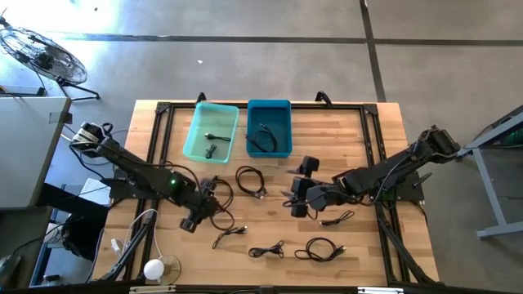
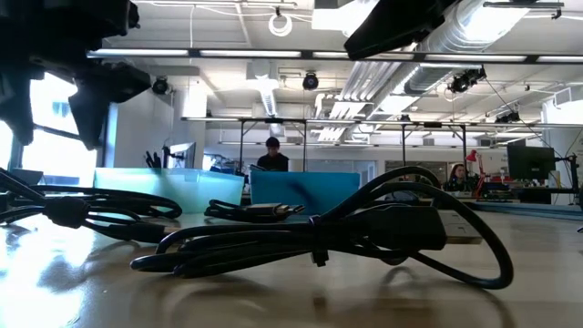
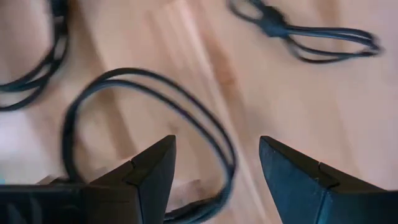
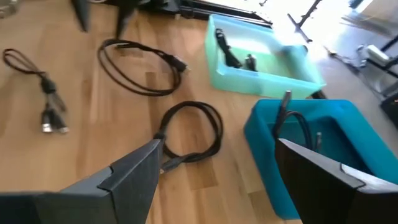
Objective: Pick & Place USB Port
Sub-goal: Put the black HDMI cable into the blue bin
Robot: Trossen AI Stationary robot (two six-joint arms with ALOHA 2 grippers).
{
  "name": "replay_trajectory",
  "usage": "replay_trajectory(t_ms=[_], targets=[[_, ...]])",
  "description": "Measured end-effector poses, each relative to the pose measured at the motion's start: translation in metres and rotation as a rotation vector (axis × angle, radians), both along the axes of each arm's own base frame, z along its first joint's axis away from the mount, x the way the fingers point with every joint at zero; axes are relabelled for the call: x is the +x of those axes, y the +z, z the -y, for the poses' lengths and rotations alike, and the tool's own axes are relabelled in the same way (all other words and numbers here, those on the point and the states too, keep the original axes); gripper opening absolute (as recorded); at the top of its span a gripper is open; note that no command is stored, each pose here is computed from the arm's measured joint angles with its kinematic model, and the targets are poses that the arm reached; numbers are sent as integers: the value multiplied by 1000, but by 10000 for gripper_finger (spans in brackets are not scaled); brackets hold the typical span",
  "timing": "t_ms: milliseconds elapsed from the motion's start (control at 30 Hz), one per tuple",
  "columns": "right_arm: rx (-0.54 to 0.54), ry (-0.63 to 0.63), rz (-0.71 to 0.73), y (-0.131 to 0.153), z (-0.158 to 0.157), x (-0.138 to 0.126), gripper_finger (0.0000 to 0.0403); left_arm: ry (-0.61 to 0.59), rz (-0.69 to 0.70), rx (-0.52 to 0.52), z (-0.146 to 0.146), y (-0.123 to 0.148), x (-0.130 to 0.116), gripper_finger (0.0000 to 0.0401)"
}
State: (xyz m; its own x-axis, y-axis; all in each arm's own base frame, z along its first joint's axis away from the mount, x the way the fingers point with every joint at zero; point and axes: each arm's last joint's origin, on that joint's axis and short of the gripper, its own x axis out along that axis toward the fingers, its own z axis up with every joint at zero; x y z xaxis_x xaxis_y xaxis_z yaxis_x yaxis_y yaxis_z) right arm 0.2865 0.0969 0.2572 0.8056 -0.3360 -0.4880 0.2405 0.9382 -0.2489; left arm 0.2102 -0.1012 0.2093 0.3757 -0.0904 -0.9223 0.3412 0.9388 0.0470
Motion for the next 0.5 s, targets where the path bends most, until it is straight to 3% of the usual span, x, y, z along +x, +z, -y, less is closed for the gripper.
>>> replay_trajectory(t_ms=[500], targets=[[21,15,0,0,-3,-1,304,15,-162,29,6,-36,9,227]])
